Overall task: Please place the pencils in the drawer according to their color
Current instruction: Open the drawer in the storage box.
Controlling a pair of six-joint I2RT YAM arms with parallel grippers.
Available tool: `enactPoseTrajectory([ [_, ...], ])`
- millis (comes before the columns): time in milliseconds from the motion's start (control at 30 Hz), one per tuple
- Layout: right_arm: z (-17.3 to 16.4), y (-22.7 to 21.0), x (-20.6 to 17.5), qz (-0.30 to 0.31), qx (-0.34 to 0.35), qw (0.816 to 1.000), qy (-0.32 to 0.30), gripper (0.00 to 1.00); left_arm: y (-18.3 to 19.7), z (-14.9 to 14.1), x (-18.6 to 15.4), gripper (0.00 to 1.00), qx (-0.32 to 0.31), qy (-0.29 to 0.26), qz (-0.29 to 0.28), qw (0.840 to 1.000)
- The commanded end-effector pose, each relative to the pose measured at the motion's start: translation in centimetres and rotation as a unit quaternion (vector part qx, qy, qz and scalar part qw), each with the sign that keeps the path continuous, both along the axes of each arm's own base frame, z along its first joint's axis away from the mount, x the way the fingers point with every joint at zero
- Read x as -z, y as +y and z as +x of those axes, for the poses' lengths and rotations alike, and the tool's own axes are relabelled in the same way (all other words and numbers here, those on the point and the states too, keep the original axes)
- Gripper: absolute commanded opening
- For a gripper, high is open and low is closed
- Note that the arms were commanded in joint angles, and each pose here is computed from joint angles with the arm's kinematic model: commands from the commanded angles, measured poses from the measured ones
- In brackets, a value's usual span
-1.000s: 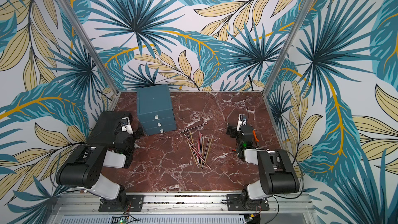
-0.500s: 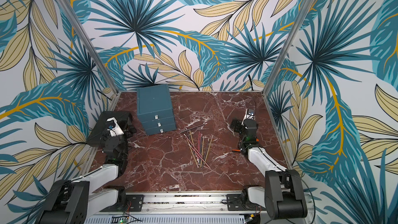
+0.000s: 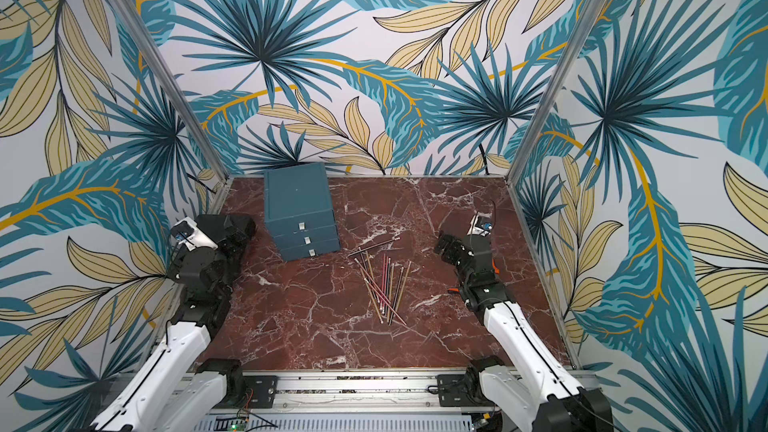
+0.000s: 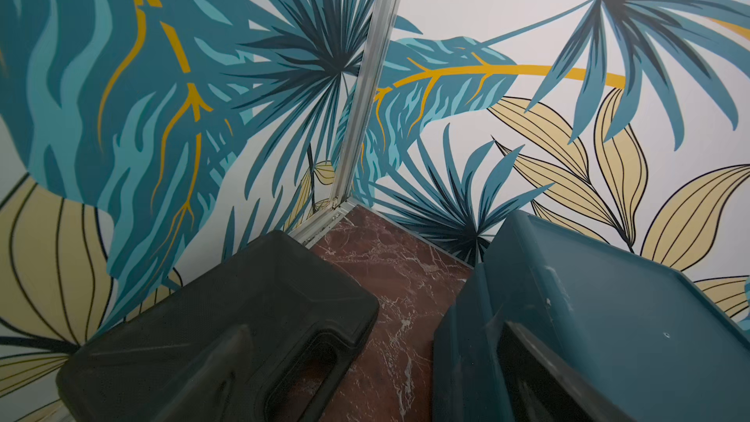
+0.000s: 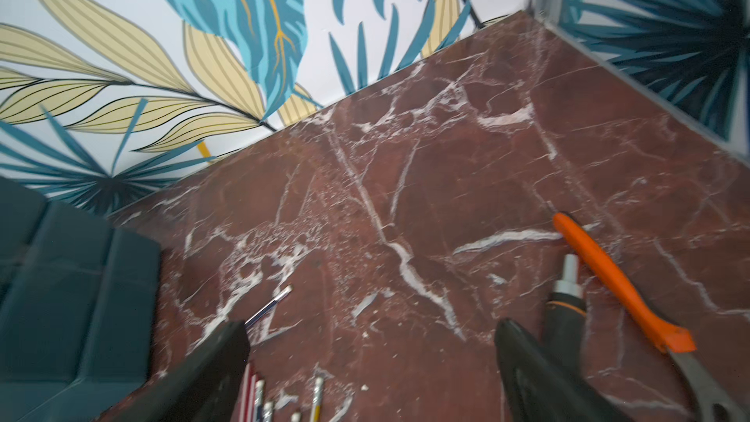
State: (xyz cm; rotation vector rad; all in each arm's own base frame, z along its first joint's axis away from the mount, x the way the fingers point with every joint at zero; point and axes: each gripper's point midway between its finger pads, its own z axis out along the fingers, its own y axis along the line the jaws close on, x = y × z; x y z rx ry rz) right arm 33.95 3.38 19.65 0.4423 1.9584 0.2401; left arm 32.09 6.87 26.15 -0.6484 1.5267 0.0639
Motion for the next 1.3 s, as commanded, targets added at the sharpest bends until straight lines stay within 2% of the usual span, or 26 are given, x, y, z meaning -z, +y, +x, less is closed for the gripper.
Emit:
enactPoseTrajectory([
  [0, -0.8, 1.3, 0.2, 0.012, 0.006, 1.0, 0.026, 0.99, 0.1, 0.1, 2.0, 1.0, -0.003, 0.052, -0.045, 0.998],
  [333, -0.5, 8.8, 1.0, 0.04, -0.066, 0.996, 0.045, 1.0, -1.3, 2.4, 1.2, 1.0, 0.032, 0.099, -0.08, 0.991],
  [533, 0.4, 14.2, 0.7, 0.048, -0.124, 0.99, 0.055, 0.97, -3.0, 3.1, 0.5, 1.0, 0.078, 0.117, -0.096, 0.985],
  [733, 1.0, 18.7, 0.7, 0.057, -0.169, 0.982, 0.061, 0.95, -4.6, 3.9, -0.4, 1.0, 0.122, 0.11, -0.12, 0.979],
  [967, 0.3, 22.0, 1.3, 0.047, -0.192, 0.978, 0.071, 0.94, -6.7, 5.1, -0.6, 1.0, 0.179, 0.119, -0.148, 0.965],
  [1267, -0.5, 23.9, 2.2, 0.046, -0.206, 0.974, 0.085, 0.94, -8.9, 6.2, 0.0, 1.0, 0.235, 0.137, -0.173, 0.947],
])
